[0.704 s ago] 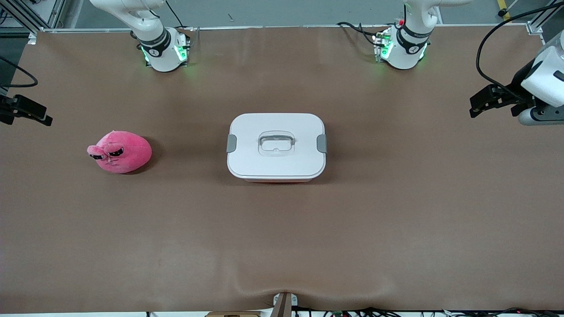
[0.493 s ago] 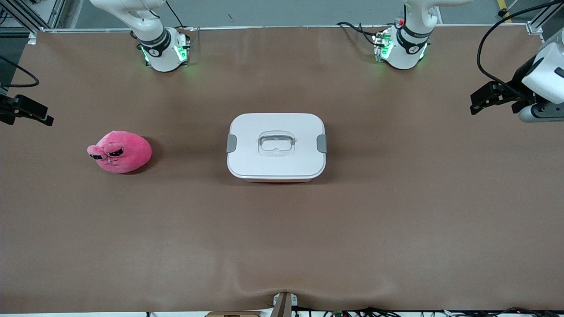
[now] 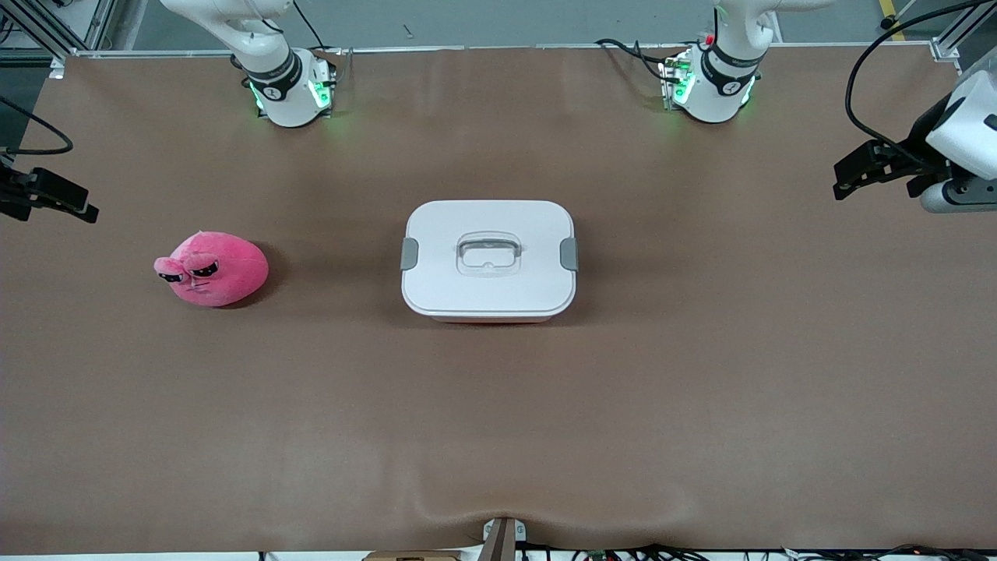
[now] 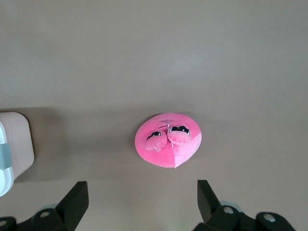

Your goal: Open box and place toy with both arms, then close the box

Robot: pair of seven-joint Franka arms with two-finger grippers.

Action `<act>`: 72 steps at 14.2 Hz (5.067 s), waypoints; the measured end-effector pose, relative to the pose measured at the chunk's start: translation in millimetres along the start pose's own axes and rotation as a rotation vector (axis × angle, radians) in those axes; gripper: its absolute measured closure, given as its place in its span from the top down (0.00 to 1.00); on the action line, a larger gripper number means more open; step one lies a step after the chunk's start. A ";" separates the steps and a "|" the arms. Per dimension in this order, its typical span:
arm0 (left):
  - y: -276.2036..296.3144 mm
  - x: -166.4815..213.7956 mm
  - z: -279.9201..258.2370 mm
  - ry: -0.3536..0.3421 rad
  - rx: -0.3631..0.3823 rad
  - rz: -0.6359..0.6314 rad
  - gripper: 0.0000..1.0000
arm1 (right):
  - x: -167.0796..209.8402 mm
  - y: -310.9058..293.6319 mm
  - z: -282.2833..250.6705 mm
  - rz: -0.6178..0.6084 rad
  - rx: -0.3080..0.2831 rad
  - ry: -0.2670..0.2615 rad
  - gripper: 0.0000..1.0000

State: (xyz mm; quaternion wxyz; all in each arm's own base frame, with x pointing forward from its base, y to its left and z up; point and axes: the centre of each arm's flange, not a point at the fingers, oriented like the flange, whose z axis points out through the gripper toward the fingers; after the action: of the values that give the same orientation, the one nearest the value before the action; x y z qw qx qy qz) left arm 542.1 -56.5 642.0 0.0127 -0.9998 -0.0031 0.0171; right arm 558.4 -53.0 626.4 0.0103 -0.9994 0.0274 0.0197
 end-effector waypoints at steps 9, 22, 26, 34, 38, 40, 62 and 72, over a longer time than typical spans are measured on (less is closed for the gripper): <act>0.9 -0.3 0.2 -0.002 0.000 0.002 1.00 | 21.6 -15.2 37.1 -0.029 -0.001 -0.008 1.00; 72.1 2.8 22.8 -0.028 0.008 -0.421 1.00 | 39.6 -37.1 150.4 -0.086 -0.004 -0.024 1.00; 117.9 -6.2 31.7 -0.033 0.014 -0.583 1.00 | 49.2 -37.8 175.2 -0.152 -0.004 -0.030 1.00; 187.7 -14.6 72.2 0.001 -0.025 -0.896 1.00 | 58.5 -35.6 231.8 -0.166 -0.005 -0.071 1.00; 216.5 -18.2 88.5 -0.008 -0.041 -1.064 1.00 | 50.6 -29.3 254.3 -0.256 -0.030 -0.169 1.00; 223.6 -18.8 92.5 -0.013 -0.044 -1.097 1.00 | 44.8 -26.7 260.3 -0.289 -0.024 -0.210 1.00; 410.5 -78.6 205.9 0.083 -0.064 -1.533 1.00 | 12.7 -14.8 285.6 -0.320 -0.074 -0.361 0.68; 475.4 -85.6 254.0 0.160 -0.130 -1.611 0.95 | 14.9 -5.6 288.6 -0.306 -0.074 -0.332 0.44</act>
State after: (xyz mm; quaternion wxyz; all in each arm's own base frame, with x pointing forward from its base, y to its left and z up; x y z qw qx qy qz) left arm 450.6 -525.8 379.0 -0.0366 -0.6875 -0.7220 -0.0689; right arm 562.3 -42.0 337.7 -0.0192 -0.9746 -0.1273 0.1831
